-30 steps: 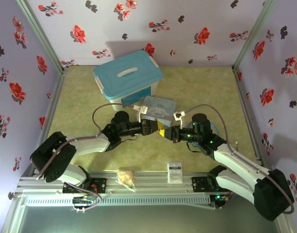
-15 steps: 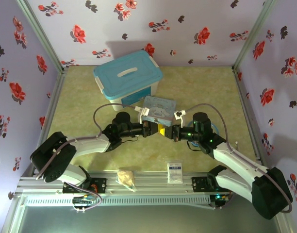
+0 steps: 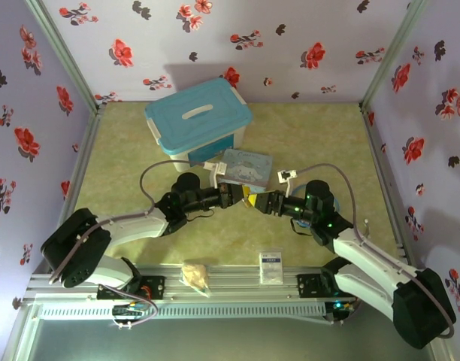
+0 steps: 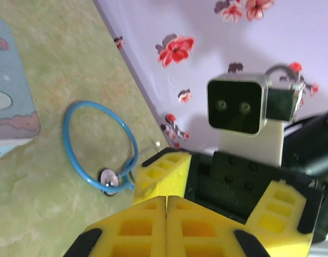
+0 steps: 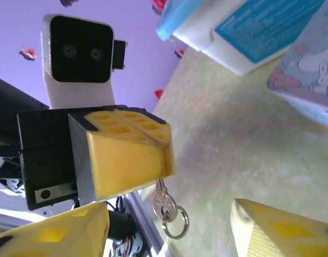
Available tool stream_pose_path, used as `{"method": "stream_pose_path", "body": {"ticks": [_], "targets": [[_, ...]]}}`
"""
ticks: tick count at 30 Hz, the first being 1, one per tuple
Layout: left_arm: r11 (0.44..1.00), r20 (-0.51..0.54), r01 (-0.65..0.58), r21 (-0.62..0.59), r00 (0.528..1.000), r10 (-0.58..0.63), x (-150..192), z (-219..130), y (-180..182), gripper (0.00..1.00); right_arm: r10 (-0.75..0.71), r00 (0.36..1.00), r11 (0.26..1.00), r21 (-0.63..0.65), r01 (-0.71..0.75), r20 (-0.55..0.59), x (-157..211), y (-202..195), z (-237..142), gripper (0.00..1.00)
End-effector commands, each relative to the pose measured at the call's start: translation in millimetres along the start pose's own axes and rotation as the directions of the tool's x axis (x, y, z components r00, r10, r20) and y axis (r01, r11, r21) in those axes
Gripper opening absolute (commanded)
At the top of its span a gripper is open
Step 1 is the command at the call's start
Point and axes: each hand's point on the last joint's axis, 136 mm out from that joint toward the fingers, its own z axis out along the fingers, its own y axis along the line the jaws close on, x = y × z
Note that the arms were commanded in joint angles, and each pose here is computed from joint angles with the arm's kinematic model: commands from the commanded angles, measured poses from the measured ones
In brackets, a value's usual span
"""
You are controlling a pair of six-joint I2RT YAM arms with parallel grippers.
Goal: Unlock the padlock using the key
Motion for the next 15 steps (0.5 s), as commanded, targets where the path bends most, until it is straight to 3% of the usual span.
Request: {"method": "stream_pose_path", "body": {"ticks": [1,7,15], "targets": [[0.997,0.167,0.081,0.011,0.983,-0.082,-35.4,-5.9,-14.1,0.0,0.03,0.98,0.994,-0.11,-0.008,0.196,-36.8,21.0,-4.3,0.64],[0.992,0.334,0.105,0.076,0.934,-0.125,-66.8,-18.2,-25.8,0.0,0.076,0.963,0.981,-0.193,-0.025,0.257,-52.0,36.9,-1.7,0.67],[0.981,0.357,0.091,0.174,0.922,-0.149,-75.6,-19.5,-46.3,0.0,0.085,0.971,0.972,-0.233,-0.032,0.223,-51.6,49.8,7.8,0.63]]}}
